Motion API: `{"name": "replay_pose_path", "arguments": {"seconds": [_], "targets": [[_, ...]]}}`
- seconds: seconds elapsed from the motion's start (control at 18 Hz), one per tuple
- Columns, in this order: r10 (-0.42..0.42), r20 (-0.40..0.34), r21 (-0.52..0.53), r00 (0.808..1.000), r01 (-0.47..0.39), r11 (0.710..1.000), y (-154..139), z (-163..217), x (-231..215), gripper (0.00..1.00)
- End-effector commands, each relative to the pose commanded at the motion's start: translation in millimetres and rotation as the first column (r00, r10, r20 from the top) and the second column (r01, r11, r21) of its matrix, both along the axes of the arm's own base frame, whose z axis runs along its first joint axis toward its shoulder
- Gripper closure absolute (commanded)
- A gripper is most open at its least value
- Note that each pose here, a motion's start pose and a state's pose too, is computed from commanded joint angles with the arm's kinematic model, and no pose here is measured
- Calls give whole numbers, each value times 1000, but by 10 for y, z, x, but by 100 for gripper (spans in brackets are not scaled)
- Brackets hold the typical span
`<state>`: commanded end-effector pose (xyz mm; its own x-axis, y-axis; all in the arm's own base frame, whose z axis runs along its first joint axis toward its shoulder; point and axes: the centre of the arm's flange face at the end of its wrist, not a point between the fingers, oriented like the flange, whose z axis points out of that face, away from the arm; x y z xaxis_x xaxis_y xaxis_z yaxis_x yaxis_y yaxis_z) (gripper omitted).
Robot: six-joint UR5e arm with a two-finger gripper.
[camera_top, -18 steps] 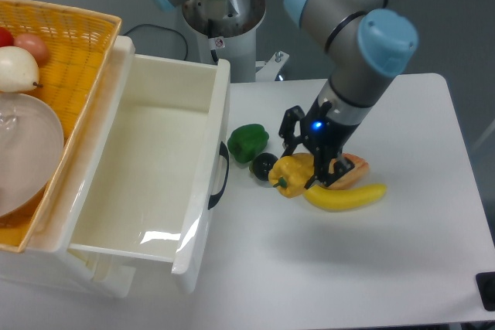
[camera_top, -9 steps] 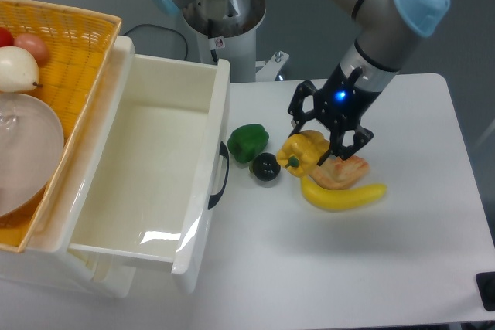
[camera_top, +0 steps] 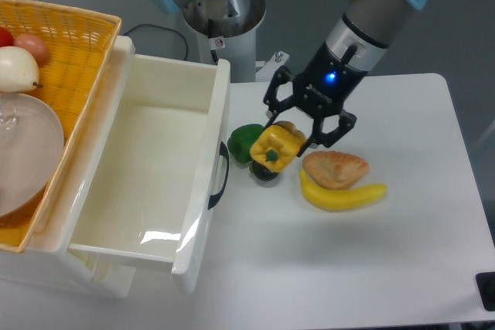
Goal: Place the yellow pepper in the upper white drawer
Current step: 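Lift the yellow pepper and carry it toward the open white drawer, then move the held pepper over the drawer interior and lower it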
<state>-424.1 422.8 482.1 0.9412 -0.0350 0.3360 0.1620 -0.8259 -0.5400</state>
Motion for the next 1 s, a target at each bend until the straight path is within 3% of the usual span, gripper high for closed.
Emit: {"name": "replay_pose_path", "arguments": {"seconds": [0.61,1.0], "targets": [[-33,53,-17,998,34,999,442,88,574,58],[-32,54,25,998,31,999,426,255,666,58]]}}
